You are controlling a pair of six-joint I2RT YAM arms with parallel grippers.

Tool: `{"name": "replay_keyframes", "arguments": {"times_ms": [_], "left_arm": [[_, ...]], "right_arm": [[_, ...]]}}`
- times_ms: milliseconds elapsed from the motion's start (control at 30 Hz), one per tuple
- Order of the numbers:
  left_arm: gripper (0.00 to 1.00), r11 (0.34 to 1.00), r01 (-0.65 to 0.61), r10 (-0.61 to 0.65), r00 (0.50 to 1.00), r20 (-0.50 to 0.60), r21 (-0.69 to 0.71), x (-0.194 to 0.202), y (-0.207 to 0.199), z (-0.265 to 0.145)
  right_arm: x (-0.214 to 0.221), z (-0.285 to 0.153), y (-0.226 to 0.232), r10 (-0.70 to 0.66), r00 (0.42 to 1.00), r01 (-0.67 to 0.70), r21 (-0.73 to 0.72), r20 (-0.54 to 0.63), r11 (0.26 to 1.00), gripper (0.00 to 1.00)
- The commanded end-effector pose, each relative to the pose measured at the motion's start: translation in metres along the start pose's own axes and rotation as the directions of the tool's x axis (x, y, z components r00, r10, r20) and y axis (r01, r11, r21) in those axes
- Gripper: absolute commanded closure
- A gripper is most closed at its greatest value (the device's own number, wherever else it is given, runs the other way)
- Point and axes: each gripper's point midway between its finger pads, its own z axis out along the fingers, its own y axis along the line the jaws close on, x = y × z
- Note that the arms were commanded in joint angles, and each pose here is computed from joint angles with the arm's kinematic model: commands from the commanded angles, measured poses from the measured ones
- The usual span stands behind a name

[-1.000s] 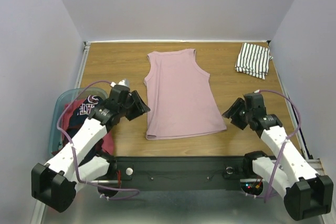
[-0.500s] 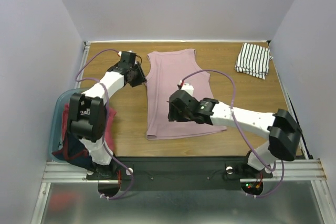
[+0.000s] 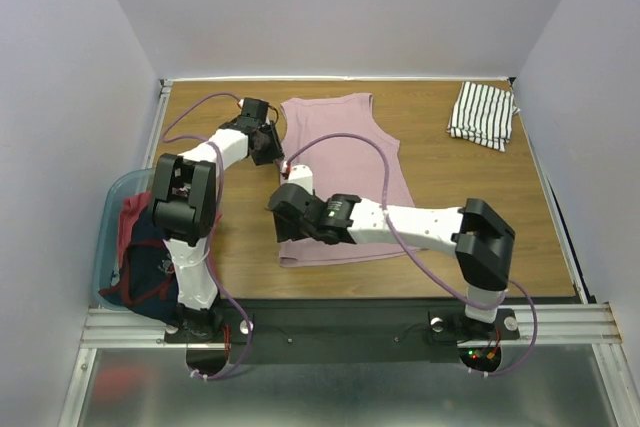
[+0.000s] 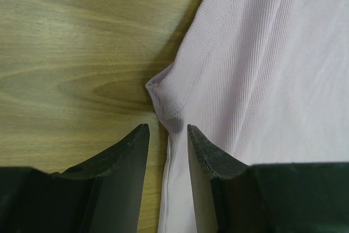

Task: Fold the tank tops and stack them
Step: Fold the tank top

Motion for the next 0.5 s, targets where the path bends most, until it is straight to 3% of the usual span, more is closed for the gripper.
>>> {"name": "replay_keyframes", "arguments": {"times_ms": [0, 133, 300, 333, 467], "left_arm": [[0.55, 0.999, -0.035, 0.033, 0.996, 0.079, 0.031, -0.030, -0.014, -0.005], [0.59, 0.999, -0.043, 0.042, 0.996, 0.073, 0.016, -0.030, -0.012, 0.004], [0.87, 0.999, -0.042, 0.040, 0.996, 0.078, 0.016, -0.035, -0.013, 0.009], [0.98, 0.999, -0.042, 0.041, 0.996, 0.076, 0.013, -0.035, -0.012, 0.010], [1.00, 0.999, -0.046, 0.045, 0.996, 0.076, 0.017, -0.036, -0.014, 0.011]], "right_arm": [[-0.007, 0.010, 0.022, -0.039, 0.998, 0.040, -0.009, 0.047, 0.999, 0.41], [0.002, 0.026, 0.028, -0.081, 0.996, 0.080, 0.010, 0.034, 0.997, 0.42], [0.015, 0.036, 0.043, -0.127, 0.991, 0.127, 0.015, 0.028, 0.992, 0.43], [0.018, 0.037, 0.041, -0.138, 0.990, 0.137, 0.029, 0.026, 0.990, 0.43], [0.033, 0.038, 0.042, -0.173, 0.985, 0.172, 0.053, 0.015, 0.984, 0.44]]}}
